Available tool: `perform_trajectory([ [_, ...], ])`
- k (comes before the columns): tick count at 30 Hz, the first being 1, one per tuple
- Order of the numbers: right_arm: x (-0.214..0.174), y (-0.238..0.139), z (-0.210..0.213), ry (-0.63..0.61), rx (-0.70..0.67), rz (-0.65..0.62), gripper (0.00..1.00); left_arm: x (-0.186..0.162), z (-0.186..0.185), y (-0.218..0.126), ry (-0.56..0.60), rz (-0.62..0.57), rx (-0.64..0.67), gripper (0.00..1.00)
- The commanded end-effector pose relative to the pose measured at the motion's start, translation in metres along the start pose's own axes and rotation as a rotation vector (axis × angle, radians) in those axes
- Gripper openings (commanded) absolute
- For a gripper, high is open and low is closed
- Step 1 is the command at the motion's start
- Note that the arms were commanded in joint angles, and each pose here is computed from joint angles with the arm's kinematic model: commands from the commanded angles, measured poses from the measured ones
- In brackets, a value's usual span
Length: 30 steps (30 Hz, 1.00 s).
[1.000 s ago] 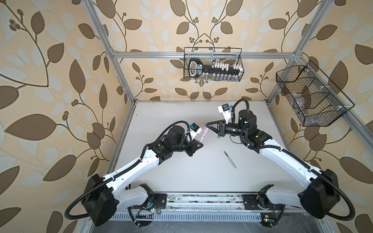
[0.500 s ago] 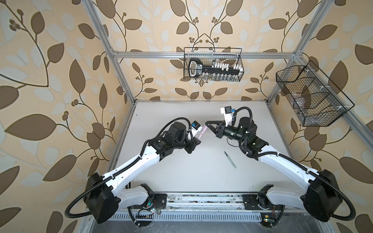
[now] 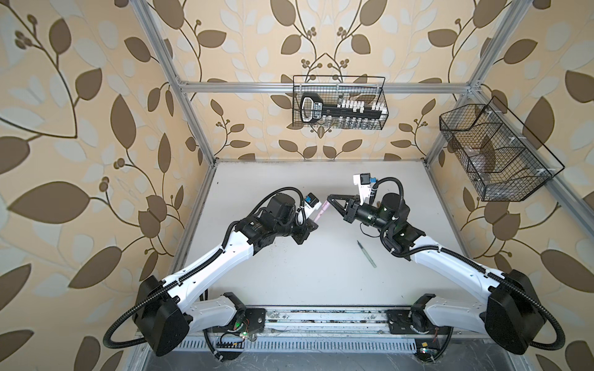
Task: Insert the pens into the pen caps
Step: 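Carry the capped pink pen with the left gripper toward the brown pen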
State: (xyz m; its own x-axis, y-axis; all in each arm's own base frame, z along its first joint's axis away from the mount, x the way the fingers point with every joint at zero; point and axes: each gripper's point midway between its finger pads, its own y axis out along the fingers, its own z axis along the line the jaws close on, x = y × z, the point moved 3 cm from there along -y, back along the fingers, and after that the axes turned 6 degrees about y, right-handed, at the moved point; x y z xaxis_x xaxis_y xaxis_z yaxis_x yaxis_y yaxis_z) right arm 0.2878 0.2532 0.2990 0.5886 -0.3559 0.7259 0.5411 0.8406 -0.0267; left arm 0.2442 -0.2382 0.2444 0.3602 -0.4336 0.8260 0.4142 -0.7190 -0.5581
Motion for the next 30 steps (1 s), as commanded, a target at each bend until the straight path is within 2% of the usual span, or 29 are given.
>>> perform_trajectory([
  [1,-0.104,-0.023,-0.031,0.229,-0.050,0.452,0.00,0.176,-0.014,-0.125,0.210,-0.770,0.075,0.00],
  [2,-0.093,-0.025,-0.032,0.212,-0.062,0.424,0.02,0.165,-0.014,-0.116,0.187,-0.723,0.053,0.00],
  [3,-0.080,-0.026,-0.032,0.187,-0.070,0.393,0.21,0.149,-0.015,-0.104,0.158,-0.660,0.029,0.00],
  [4,-0.068,-0.027,-0.031,0.168,-0.070,0.364,0.33,0.132,-0.013,-0.092,0.111,-0.598,0.017,0.00],
  [6,-0.044,-0.028,-0.031,0.140,-0.074,0.312,0.37,0.092,-0.008,-0.066,0.031,-0.468,0.008,0.00],
  [9,-0.017,-0.033,-0.029,0.095,-0.090,0.271,0.50,0.035,0.001,-0.040,-0.125,-0.310,0.036,0.00],
  [14,0.000,-0.050,-0.042,0.085,-0.185,0.223,0.56,-0.039,0.028,-0.020,-0.450,-0.156,0.227,0.00],
  [18,-0.012,-0.079,-0.081,0.045,-0.510,0.235,0.57,-0.085,0.050,-0.007,-0.595,0.013,0.408,0.00],
  [20,-0.018,-0.095,-0.097,0.029,-0.629,0.239,0.58,-0.094,0.057,0.001,-0.624,0.073,0.453,0.00],
  [22,-0.028,-0.107,-0.108,0.039,-0.690,0.249,0.59,-0.089,0.058,0.016,-0.631,0.088,0.417,0.00],
  [28,-0.046,-0.133,-0.118,0.101,-0.759,0.214,0.59,-0.025,0.051,0.077,-0.727,-0.091,0.180,0.00],
  [30,-0.046,-0.147,-0.120,0.116,-0.798,0.187,0.59,-0.011,0.044,0.113,-0.758,-0.075,0.124,0.00],
])
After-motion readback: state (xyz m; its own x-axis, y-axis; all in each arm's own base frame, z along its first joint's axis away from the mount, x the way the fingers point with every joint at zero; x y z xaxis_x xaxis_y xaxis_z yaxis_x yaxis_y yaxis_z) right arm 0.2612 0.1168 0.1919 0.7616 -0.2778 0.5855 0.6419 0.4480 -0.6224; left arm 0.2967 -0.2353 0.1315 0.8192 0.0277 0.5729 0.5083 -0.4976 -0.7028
